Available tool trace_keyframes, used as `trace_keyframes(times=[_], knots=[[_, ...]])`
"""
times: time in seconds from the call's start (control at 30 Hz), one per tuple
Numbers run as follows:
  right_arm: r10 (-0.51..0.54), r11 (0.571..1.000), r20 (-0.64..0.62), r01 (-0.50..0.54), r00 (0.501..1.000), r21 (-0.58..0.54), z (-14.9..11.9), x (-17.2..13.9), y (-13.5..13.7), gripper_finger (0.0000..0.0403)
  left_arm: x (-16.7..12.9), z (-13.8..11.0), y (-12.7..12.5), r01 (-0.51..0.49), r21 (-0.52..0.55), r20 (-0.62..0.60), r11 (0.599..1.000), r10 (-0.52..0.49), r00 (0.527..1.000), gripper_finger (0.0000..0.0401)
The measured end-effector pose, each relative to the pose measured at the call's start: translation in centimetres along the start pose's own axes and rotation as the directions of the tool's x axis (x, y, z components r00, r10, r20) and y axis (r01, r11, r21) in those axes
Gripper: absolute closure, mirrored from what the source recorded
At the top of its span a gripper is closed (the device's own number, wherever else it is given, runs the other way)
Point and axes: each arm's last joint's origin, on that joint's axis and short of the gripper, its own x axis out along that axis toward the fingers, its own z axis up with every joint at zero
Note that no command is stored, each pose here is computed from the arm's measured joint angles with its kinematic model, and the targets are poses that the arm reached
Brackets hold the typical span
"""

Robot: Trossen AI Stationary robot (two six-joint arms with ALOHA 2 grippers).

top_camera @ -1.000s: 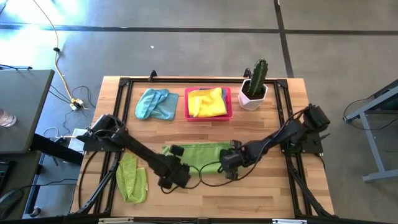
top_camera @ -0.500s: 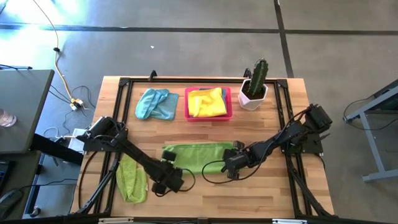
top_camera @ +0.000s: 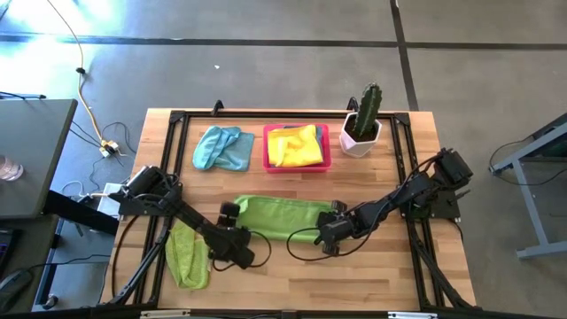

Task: Fold microfiber towels
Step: Fold the green microfiber cloth

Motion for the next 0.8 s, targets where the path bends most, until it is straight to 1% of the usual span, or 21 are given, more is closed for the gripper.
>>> trace_keyframes(times=[0.13, 0.27, 0.33, 0.37, 0.47, 0.5, 0.57, 0.67, 0.73, 0.8], knots=[[0.003, 1.0, -0.003, -0.003, 1.0, 0.0, 0.0, 0.0, 0.0, 0.0247, 0.2, -0.2, 0.8, -0.094, -0.031, -0.011, 0.995, 0.094, 0.996, 0.0327], [0.005, 1.0, -0.005, -0.005, 1.0, 0.001, 0.0, 0.0, 0.0, 0.0247, 0.3, -0.7, 1.4, -0.141, -0.026, -0.073, 0.99, 0.138, 0.988, 0.0327], [0.005, 1.0, -0.006, -0.005, 1.0, 0.001, 0.0, 0.0, 0.0, 0.0247, 0.3, -0.8, 1.3, -0.128, -0.02, -0.082, 0.992, 0.126, 0.989, 0.0327], [0.005, 1.0, -0.006, -0.005, 1.0, 0.001, 0.0, 0.0, 0.0, 0.0247, 0.3, -0.9, 1.2, -0.106, -0.014, -0.099, 0.994, 0.104, 0.99, 0.0327], [0.005, 1.0, -0.006, -0.005, 1.0, 0.0, 0.0, 0.0, 0.0, 0.0247, 0.2, -1.1, 0.8, 0.001, 0.032, -0.148, 0.999, 0.003, 0.989, 0.0327], [0.006, 1.0, -0.005, -0.006, 1.0, 0.001, 0.0, 0.0, 0.0, 0.0247, 0.2, -1.1, 0.7, 0.012, 0.043, -0.149, 0.999, -0.005, 0.989, 0.0327], [0.006, 1.0, -0.006, -0.006, 1.0, 0.0, 0.0, 0.0, 0.0, 0.0247, 0.0, -1.0, 0.6, 0.01, 0.047, -0.136, 0.999, -0.004, 0.991, 0.0327], [0.006, 1.0, -0.006, -0.006, 1.0, 0.0, 0.0, 0.0, 0.0, 0.0247, -0.9, -0.4, 0.7, -0.005, 0.043, -0.086, 0.999, 0.009, 0.996, 0.0327], [0.005, 1.0, -0.006, -0.005, 1.0, 0.002, 0.0, 0.0, 0.0, 0.0247, -1.7, 0.1, 0.9, -0.036, 0.05, -0.029, 0.998, 0.037, 0.999, 0.0327], [0.01, 1.0, -0.003, -0.01, 1.0, 0.013, 0.0, -0.1, 0.0, 0.0247, -2.7, 0.7, 1.2, -0.056, 0.064, 0.062, 0.996, 0.052, 0.997, 0.0327]])
